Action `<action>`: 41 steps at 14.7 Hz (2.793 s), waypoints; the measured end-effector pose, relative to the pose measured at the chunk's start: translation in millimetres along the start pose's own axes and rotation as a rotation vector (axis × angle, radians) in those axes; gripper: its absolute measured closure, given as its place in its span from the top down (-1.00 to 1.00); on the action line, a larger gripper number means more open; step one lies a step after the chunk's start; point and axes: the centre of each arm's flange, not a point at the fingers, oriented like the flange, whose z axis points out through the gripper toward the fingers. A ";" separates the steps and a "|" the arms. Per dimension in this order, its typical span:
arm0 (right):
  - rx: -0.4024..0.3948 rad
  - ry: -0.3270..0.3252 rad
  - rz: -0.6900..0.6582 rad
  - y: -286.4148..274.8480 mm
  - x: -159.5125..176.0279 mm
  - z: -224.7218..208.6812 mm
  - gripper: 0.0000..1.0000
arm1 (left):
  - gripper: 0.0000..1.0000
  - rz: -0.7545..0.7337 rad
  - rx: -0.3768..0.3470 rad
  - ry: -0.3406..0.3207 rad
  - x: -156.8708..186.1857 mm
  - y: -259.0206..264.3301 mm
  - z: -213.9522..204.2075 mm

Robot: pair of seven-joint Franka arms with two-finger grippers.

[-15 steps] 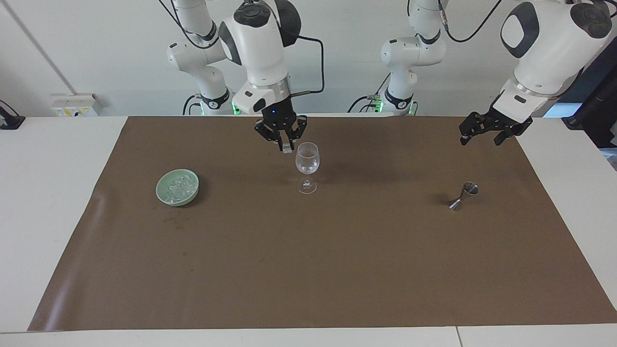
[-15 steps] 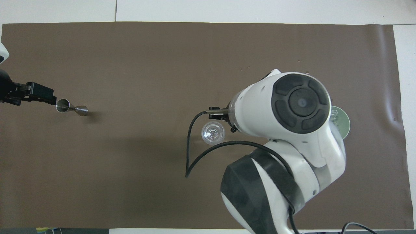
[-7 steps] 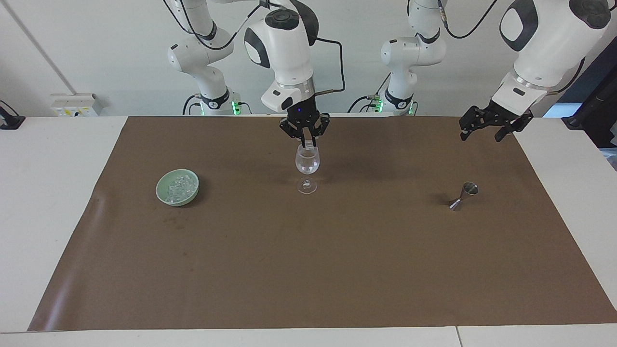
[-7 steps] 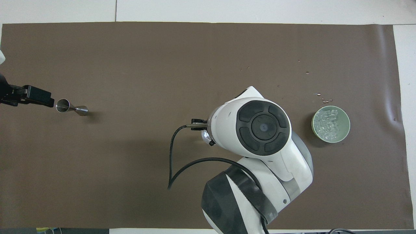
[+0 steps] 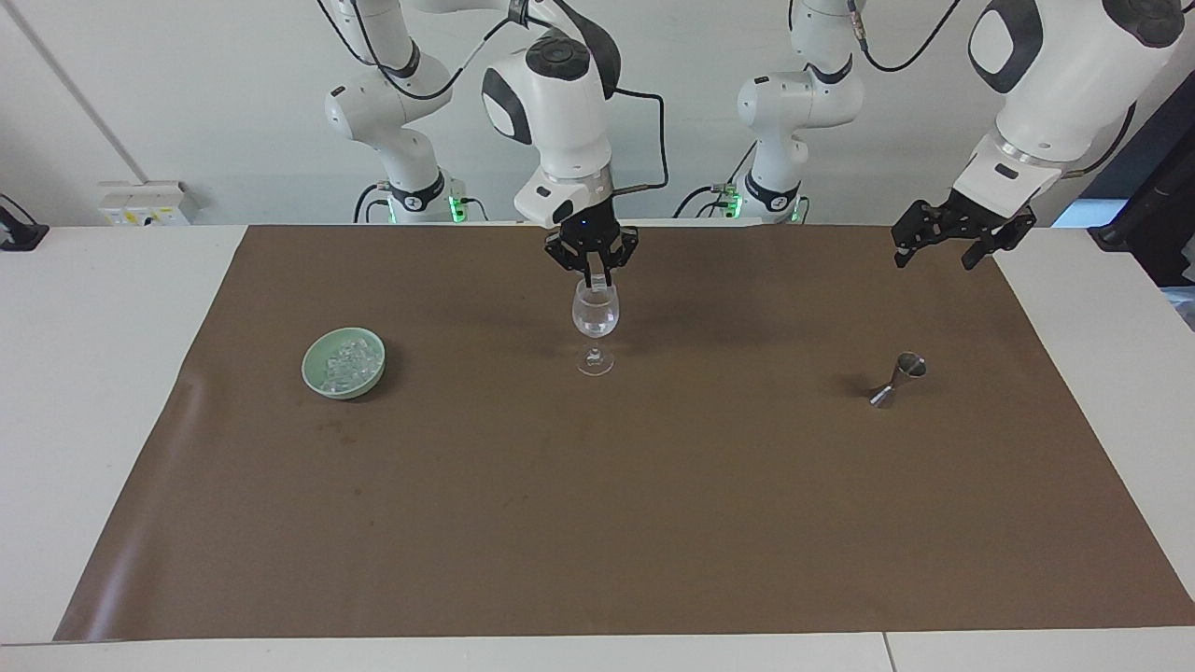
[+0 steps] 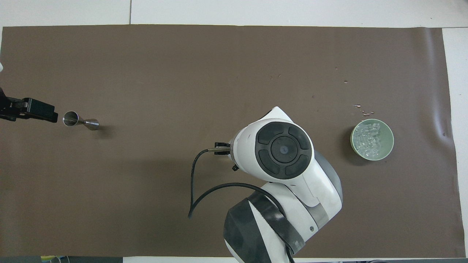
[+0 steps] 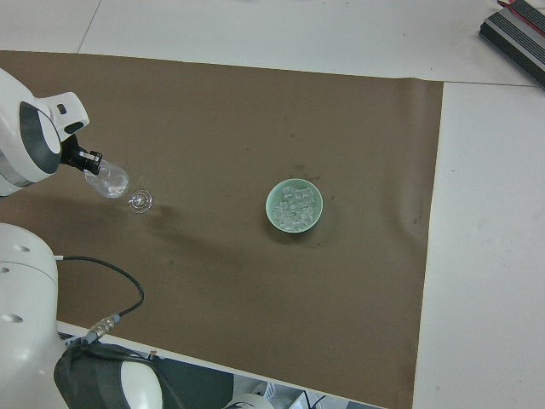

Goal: Pour wine and add ice with both arms

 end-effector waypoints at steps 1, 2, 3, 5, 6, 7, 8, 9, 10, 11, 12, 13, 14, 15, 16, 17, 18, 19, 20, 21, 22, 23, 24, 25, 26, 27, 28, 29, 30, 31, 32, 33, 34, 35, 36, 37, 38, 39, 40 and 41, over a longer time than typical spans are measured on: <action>0.000 0.000 -0.001 0.1 -0.7 -0.1 -0.46 | 1.00 0.000 0.000 -0.001 -0.4 0.0 -0.2; 0.000 0.000 0.000 0.4 -1.0 -0.2 -0.46 | 1.00 0.000 0.001 -0.002 -0.6 0.0 -0.1; 0.000 0.000 0.000 0.7 -1.1 -0.6 -0.46 | 1.00 0.000 0.001 -0.003 -0.7 0.0 0.1; 0.001 0.001 0.001 1.1 -1.1 -1.0 -0.24 | 1.00 0.000 0.002 -0.003 -0.8 -0.4 0.1; 0.001 0.001 0.001 1.2 -1.0 -1.1 -0.23 | 1.00 -0.002 0.002 -0.003 -0.9 -1.2 0.0; 0.001 0.001 0.001 1.3 -1.0 -1.2 -0.11 | 1.00 -0.004 0.002 -0.003 -1.0 -2.5 -0.1; 0.001 0.001 0.001 1.4 -0.8 -1.3 0.07 | 1.00 -0.006 0.002 -0.003 -1.1 -3.7 -0.1; 0.001 0.002 0.002 1.8 -0.5 -1.5 0.13 | 1.00 -0.008 0.002 -0.004 -1.2 -4.4 0.0; 0.000 0.002 0.004 2.8 0.5 -2.4 0.13 | 1.00 -0.008 0.003 -0.004 -1.2 -4.7 0.0; -0.003 0.004 0.007 4.8 2.7 -4.4 0.23 | 1.00 -0.008 0.003 -0.004 -1.2 -4.8 0.0; -0.010 0.009 0.012 8.9 6.5 -7.3 0.23 | 1.00 -0.008 0.003 -0.004 -1.2 -4.8 0.0; -0.026 0.016 0.019 16.7 12.6 -10.6 0.33 | 1.00 -0.008 0.003 -0.004 -1.2 -4.8 0.0; -0.041 0.019 0.022 27.2 19.4 -14.6 0.52 | 1.00 -0.008 0.003 -0.004 -1.2 -4.8 0.0; -0.054 0.017 0.017 41.5 26.9 -20.4 0.75 | 1.00 -0.008 0.003 -0.004 -1.3 -4.8 0.0; -0.066 0.012 0.012 59.5 35.0 -28.4 0.96 | 1.00 -0.008 0.003 -0.004 -1.3 -4.8 0.0; -0.077 0.005 0.011 82.0 44.1 -38.4 1.00 | 1.00 -0.008 0.003 -0.004 -1.3 -4.8 0.0; -0.086 -0.001 0.012 108.3 53.3 -50.2 1.00 | 1.00 -0.008 0.003 -0.004 -1.3 -4.8 0.0; -0.092 -0.004 0.015 135.0 61.3 -62.4 1.00 | 1.00 -0.008 0.003 -0.004 -1.3 -4.8 0.0; -0.095 -0.004 0.023 161.8 67.7 -74.9 1.00 | 1.00 -0.008 0.003 -0.004 -1.3 -4.8 0.0; -0.098 -0.005 0.036 185.3 71.9 -85.6 1.00 | 1.00 -0.008 0.003 -0.004 -1.3 -4.8 0.0; -0.103 -0.014 0.050 207.3 74.5 -93.6 1.00 | 1.00 -0.008 0.003 -0.004 -1.3 -4.9 0.0; -0.108 -0.025 0.056 226.4 76.7 -98.4 1.00 | 1.00 -0.008 0.003 -0.004 -1.3 -4.9 0.0; -0.112 -0.035 0.056 244.2 79.5 -100.9 1.00 | 1.00 -0.008 0.003 -0.004 -1.3 -4.9 0.0; -0.116 -0.043 0.063 263.4 83.0 -102.5 1.00 | 1.00 -0.008 0.003 -0.004 -1.3 -4.9 0.0; -0.120 -0.058 0.077 286.2 85.7 -105.3 1.00 | 1.00 -0.008 0.003 -0.004 -1.3 -4.9 0.0; -0.124 -0.076 0.089 313.9 87.5 -112.4 1.00 | 1.00 -0.008 0.003 -0.004 -1.3 -4.9 0.0; -0.124 -0.091 0.096 340.5 87.9 -122.4 1.00 | 1.00 -0.008 0.003 -0.004 -1.3 -4.9 0.0; -0.123 -0.107 0.100 360.4 86.4 -132.4 1.00 | 1.00 -0.008 0.003 -0.004 -1.3 -4.9 0.0; -0.122 -0.126 0.105 372.4 83.9 -141.9 1.00 | 1.00 -0.008 0.003 -0.004 -1.3 -4.9 0.0; -0.122 -0.144 0.108 378.1 81.3 -152.8 1.00 | 1.00 -0.008 0.003 -0.004 -1.3 -4.9 0.0; -0.127 -0.157 0.104 382.0 80.1 -165.9 1.00 | 1.00 -0.008 0.003 -0.004 -1.3 -4.9 0.0; -0.133 -0.157 0.089 386.3 80.4 -180.4 1.00 | 1.00 -0.008 0.003 -0.004 -1.3 -4.9 0.0; -0.134 -0.152 0.076 390.6 80.9 -191.1 1.00 | 1.00 -0.008 0.003 -0.004 -1.3 -4.9 0.0; -0.133 -0.157 0.070 395.0 80.6 -195.0 1.00 | 1.00 -0.008 0.003 -0.004 -1.3 -4.9 0.0; -0.131 -0.164 0.067 398.3 80.5 -193.2 1.00 | 1.00 -0.008 0.003 -0.005 -1.3 -4.9 0.0; -0.131 -0.169 0.063 399.7 81.4 -189.3 1.00 | 1.00 -0.008 0.003 -0.005 -1.3 -4.9 0.0; -0.131 -0.171 0.060 400.0 82.4 -185.5 1.00 | 1.00 -0.008 0.003 -0.005 -1.3 -4.9 0.0; -0.131 -0.174 0.058 400.4 82.9 -183.2 1.00 | 1.00 -0.008 0.003 -0.005 -1.3 -4.9 0.0; -0.131 -0.173 0.055 400.6 83.2 -183.3 1.00 | 1.00 -0.008 0.003 -0.005 -1.3 -4.9 0.0; -0.131 -0.171 0.050 400.8 82.9 -184.2 1.00 | 1.00 -0.008 0.003 -0.005 -1.3 -4.9 0.0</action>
